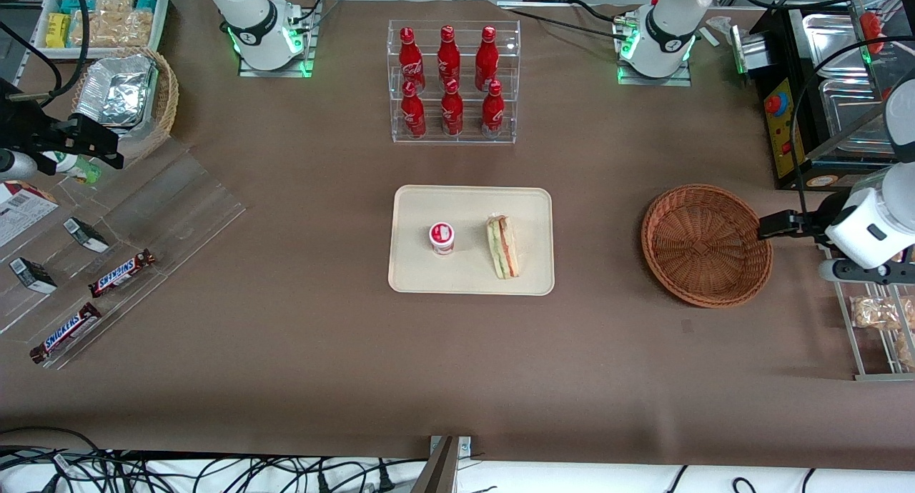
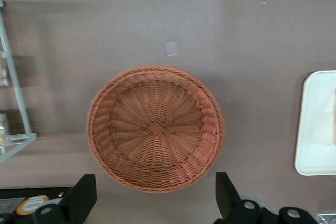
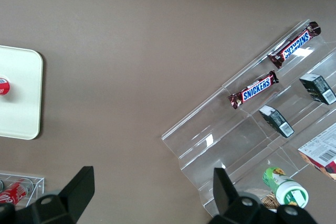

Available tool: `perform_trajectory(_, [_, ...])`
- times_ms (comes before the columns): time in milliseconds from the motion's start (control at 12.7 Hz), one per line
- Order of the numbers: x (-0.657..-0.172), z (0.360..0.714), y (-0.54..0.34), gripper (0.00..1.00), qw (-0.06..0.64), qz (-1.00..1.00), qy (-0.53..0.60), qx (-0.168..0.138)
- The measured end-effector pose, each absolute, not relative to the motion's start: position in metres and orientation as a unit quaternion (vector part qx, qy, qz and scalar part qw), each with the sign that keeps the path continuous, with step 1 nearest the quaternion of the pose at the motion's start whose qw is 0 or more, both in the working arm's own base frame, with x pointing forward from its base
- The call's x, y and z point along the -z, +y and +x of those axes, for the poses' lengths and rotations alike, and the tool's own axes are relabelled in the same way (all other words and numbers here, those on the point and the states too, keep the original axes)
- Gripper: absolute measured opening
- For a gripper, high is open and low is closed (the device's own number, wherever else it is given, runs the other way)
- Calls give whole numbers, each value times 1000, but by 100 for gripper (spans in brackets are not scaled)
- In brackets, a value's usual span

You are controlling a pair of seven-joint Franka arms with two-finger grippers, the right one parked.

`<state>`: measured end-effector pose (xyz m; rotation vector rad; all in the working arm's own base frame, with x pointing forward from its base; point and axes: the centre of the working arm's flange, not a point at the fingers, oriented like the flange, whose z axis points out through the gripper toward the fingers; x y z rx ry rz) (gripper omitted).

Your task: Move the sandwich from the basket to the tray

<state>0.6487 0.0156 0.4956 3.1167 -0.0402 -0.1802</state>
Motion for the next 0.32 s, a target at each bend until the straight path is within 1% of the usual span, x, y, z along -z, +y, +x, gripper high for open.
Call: perform_trajectory(316, [-505, 646, 10, 100, 14, 998, -17, 52])
